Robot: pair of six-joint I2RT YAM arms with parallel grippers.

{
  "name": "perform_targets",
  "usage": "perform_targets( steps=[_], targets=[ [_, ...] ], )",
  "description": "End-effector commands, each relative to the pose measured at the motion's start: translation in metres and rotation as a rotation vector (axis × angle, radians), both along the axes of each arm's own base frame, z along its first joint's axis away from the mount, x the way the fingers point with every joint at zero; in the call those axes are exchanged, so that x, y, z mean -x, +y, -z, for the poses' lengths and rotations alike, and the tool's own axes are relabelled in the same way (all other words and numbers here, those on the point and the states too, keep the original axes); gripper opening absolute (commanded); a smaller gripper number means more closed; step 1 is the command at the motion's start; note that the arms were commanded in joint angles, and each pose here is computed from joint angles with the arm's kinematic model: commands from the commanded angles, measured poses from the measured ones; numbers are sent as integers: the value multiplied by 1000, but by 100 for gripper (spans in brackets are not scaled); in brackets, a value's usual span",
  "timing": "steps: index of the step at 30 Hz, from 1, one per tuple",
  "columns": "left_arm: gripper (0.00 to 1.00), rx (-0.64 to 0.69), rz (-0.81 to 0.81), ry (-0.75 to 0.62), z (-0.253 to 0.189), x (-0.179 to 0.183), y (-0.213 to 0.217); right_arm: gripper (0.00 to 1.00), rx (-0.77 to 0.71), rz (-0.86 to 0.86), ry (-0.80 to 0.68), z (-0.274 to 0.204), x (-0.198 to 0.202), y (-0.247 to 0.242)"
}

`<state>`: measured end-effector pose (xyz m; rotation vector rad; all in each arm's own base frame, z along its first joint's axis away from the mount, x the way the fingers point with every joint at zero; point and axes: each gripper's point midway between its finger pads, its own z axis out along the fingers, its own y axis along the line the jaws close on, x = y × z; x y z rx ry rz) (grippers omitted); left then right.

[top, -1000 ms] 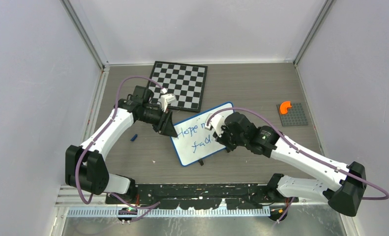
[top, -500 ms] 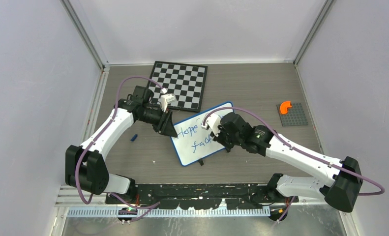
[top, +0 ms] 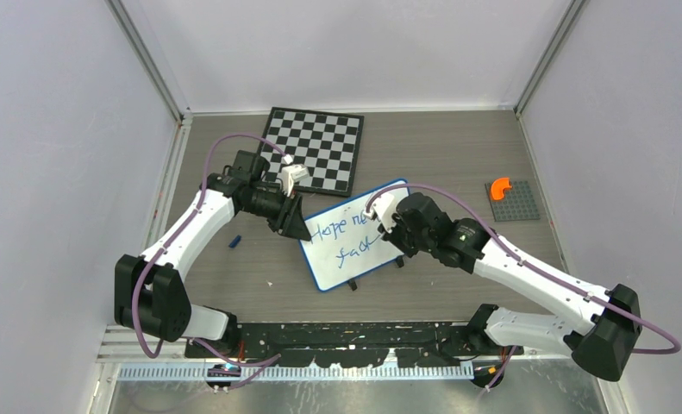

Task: Write a sentence on the whiteboard

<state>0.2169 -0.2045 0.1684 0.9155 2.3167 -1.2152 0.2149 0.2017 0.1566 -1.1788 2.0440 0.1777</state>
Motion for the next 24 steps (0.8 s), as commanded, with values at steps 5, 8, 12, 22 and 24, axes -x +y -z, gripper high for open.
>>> perform_targets(
  steps=[5,8,12,22,24],
  targets=[
    [31,33,19,-25,-10,-3,-5,0,-63,-33,-21,-19,-9,21],
    [31,30,19,-29,-9,-2,-4,0,-78,-41,-17,-22,-9,25],
    [31,29,21,-30,-9,-2,-4,0,-83,-52,-15,-23,-9,29],
    [31,28,24,-31,-8,-2,-4,0,-52,-73,30,-4,0,33],
    [31,27,23,-31,-7,-2,-4,0,-44,-71,32,-1,1,30]
  ],
)
